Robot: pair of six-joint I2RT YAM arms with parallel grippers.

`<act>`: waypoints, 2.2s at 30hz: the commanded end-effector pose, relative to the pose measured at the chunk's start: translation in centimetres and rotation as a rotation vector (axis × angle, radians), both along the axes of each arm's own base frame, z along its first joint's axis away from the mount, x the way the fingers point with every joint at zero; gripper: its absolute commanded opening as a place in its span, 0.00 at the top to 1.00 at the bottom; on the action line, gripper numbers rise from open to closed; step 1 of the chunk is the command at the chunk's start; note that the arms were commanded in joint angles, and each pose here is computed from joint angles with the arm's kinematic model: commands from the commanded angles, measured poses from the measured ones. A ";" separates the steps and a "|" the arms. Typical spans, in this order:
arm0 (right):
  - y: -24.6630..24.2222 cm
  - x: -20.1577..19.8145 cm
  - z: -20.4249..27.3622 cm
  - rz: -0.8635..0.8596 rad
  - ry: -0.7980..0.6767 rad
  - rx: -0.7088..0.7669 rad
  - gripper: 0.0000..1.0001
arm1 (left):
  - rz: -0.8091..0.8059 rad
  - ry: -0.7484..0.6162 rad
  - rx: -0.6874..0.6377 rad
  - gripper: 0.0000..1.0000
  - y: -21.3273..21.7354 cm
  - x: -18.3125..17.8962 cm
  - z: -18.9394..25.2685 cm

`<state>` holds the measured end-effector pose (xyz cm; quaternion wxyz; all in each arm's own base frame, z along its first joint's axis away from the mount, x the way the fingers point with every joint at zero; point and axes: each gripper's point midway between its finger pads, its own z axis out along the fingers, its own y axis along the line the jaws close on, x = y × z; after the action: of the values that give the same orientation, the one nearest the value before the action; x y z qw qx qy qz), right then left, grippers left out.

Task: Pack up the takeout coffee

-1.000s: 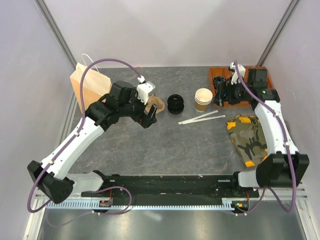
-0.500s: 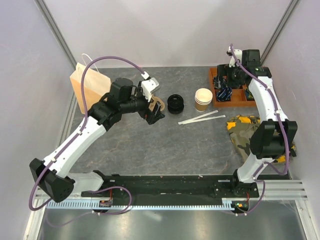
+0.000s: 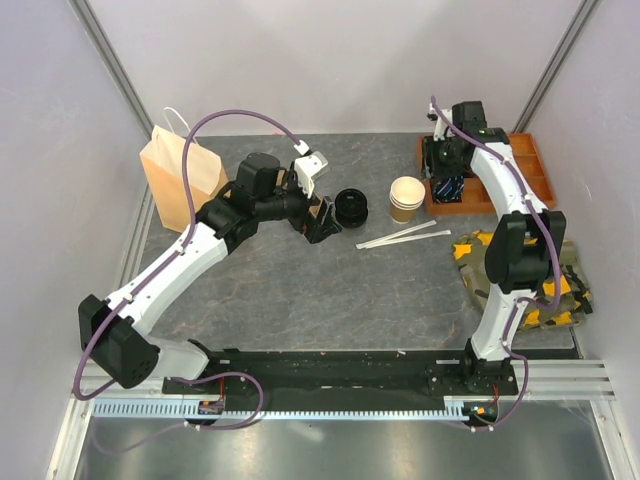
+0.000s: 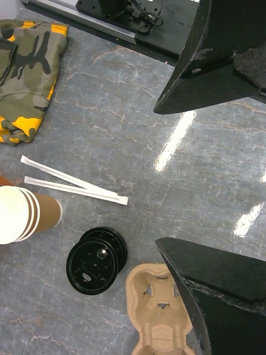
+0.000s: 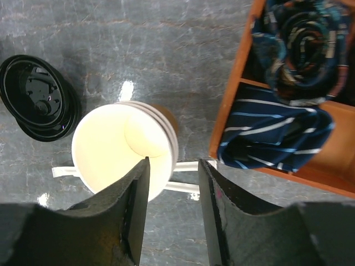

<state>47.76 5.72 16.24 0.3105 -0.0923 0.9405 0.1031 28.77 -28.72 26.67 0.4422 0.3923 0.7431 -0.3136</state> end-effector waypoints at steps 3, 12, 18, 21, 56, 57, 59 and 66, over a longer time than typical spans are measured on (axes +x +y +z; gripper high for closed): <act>0.9 0.6 -0.5 0.005 0.011 -0.009 0.58 | 0.015 -0.019 -0.057 0.00 -0.5 0.4 1.2; 1.1 0.8 -1.7 0.005 0.036 -0.021 0.62 | 0.018 -0.033 -0.039 0.00 -0.2 0.4 0.8; 1.1 0.7 -2.0 0.005 0.042 -0.025 0.74 | 0.016 -0.031 -0.033 0.00 -0.3 0.5 0.4; 1.1 0.7 -2.1 0.006 0.045 -0.022 0.74 | 0.017 -0.039 -0.025 0.00 -0.1 0.5 0.3; 3.1 -3.3 0.5 0.088 0.086 0.219 1.00 | 0.170 0.324 -0.250 0.09 -6.4 6.0 -0.6; 3.2 -3.6 0.2 0.093 0.096 0.227 1.00 | 0.155 0.355 -0.257 0.13 -7.2 6.4 -1.5; 3.8 -3.7 0.3 0.112 0.098 0.252 1.00 | 0.165 0.406 -0.295 0.15 -8.2 7.0 -1.4; 4.1 -4.1 0.1 0.115 0.116 0.280 1.00 | 0.203 0.608 -0.414 0.16 -10.6 8.7 -4.4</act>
<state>44.03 8.88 14.56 0.2451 -0.0897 0.9377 0.2292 36.54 -37.33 19.95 0.3133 0.1620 0.8265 -0.4387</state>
